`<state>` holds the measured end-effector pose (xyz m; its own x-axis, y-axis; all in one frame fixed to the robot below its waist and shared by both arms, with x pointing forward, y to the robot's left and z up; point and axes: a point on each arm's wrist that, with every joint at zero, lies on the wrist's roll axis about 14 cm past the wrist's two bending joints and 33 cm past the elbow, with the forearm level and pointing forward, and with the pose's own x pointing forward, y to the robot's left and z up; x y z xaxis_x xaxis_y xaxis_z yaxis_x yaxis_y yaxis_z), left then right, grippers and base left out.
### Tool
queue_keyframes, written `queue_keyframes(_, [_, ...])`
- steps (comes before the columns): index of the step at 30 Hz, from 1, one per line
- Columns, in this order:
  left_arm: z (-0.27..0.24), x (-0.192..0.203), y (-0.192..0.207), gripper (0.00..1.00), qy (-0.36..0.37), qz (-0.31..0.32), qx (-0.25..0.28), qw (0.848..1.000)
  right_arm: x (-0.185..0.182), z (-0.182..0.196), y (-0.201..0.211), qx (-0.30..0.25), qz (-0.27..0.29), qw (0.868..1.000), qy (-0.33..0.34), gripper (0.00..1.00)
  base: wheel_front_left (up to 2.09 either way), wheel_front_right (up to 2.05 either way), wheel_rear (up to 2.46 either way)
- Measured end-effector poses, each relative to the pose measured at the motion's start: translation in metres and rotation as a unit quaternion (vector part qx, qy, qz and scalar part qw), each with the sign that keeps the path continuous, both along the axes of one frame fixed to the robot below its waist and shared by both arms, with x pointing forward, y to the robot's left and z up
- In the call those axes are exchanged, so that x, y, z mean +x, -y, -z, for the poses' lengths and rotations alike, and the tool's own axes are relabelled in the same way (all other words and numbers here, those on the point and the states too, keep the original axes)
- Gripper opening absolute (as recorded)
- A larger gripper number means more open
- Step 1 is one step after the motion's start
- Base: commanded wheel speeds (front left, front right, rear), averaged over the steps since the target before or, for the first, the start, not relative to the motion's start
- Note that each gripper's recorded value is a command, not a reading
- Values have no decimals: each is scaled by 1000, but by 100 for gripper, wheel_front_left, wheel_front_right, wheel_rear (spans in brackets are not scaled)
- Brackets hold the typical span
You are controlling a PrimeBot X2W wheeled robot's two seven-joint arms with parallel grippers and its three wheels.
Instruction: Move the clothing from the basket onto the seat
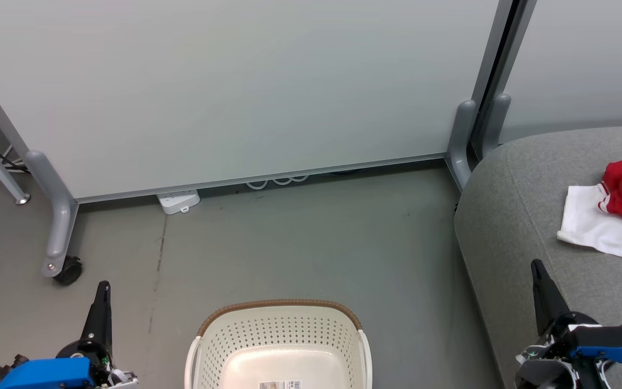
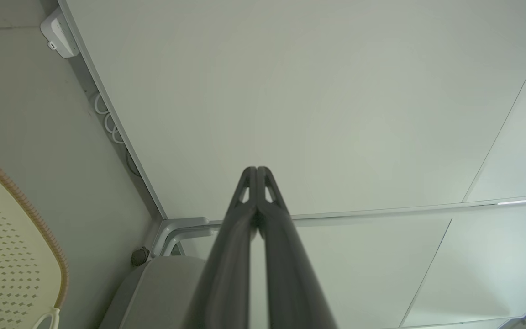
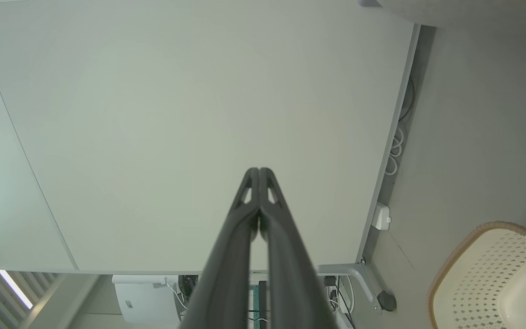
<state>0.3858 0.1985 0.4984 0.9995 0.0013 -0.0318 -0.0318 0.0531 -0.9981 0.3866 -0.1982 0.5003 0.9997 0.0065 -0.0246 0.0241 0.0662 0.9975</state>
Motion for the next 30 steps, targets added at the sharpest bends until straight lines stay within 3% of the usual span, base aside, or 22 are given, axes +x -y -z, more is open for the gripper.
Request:
queue_keyframes(10, [-5,1,0,0,9,1,-29,1000,1,-4,2,33,4,999,8,0,0,0,0])
queue_keyframes(30, [-5,1,-1,0,9,1,-30,1000,1,-4,2,34,4,999,8,0,0,0,0])
